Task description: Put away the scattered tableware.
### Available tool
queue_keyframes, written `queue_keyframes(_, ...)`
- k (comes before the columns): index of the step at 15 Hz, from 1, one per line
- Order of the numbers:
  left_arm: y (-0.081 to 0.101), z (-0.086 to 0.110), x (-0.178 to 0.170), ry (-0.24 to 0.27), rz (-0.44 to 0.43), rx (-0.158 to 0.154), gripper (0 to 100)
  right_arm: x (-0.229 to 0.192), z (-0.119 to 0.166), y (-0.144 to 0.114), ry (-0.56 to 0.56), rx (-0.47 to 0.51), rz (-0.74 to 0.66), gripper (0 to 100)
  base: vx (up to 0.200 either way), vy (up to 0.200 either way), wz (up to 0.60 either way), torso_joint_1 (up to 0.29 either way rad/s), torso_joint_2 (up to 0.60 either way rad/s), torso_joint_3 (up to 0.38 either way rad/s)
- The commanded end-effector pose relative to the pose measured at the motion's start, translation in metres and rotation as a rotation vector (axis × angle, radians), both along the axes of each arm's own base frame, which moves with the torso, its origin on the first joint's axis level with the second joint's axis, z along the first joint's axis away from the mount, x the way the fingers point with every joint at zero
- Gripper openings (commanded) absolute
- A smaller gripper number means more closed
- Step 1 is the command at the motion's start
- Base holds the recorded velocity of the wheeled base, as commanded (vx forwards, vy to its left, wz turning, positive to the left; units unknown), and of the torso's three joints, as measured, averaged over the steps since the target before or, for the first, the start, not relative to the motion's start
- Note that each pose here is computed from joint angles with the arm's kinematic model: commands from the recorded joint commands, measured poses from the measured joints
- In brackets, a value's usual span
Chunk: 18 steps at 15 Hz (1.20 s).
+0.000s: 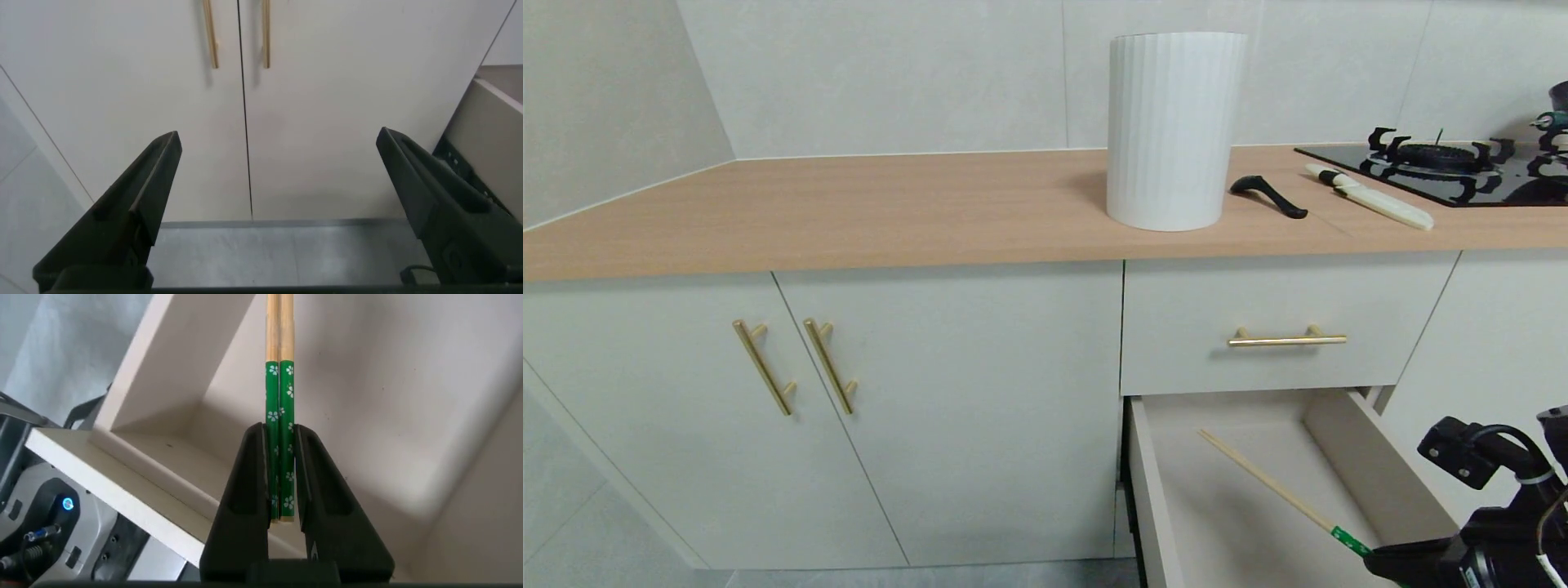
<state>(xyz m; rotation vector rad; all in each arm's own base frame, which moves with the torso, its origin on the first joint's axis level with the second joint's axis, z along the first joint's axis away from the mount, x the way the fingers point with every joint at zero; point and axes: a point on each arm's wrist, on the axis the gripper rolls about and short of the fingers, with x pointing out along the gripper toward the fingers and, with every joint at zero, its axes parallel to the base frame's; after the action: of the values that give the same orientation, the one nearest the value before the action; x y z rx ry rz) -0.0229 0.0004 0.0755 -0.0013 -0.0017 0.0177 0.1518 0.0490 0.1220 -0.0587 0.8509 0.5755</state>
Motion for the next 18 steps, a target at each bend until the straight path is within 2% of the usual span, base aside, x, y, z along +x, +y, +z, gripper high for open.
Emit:
queue_keyframes(1, 0.0, 0.0, 0.0, 0.0, 0.001, 0.0, 100, 0.004, -0.004, 0.001, 0.026, -0.011, 0.0, 0, 0.0, 0.0, 0.0, 0.0, 0.0, 0.0)
queue_keyframes(3, 0.0, 0.0, 0.0, 0.0, 0.001, 0.0, 100, 0.023, -0.012, 0.012, 0.086, -0.054, -0.034, 0, 0.0, 0.0, 0.0, 0.0, 0.0, 0.0)
queue_keyframes(5, 0.0, 0.0, 0.0, 0.0, 0.001, 0.0, 100, 0.05, -0.032, 0.035, 0.183, -0.14, -0.149, 0, 0.0, 0.0, 0.0, 0.0, 0.0, 0.0)
queue_keyframes(8, 0.0, 0.0, 0.0, 0.0, 0.001, 0.0, 100, 0.087, -0.057, 0.061, 0.208, -0.265, -0.216, 0, 0.0, 0.0, 0.0, 0.0, 0.0, 0.0)
queue_keyframes(14, 0.0, 0.0, 0.0, 0.0, 0.001, 0.0, 100, 0.13, -0.086, 0.091, 0.22, -0.304, -0.242, 0, 0.0, 0.0, 0.0, 0.0, 0.0, 0.0)
queue_keyframes(18, 0.0, 0.0, 0.0, 0.0, 0.001, 0.0, 100, 0.147, -0.118, 0.103, 0.262, -0.352, -0.241, 0, 0.0, 0.0, 0.0, 0.0, 0.0, 0.0)
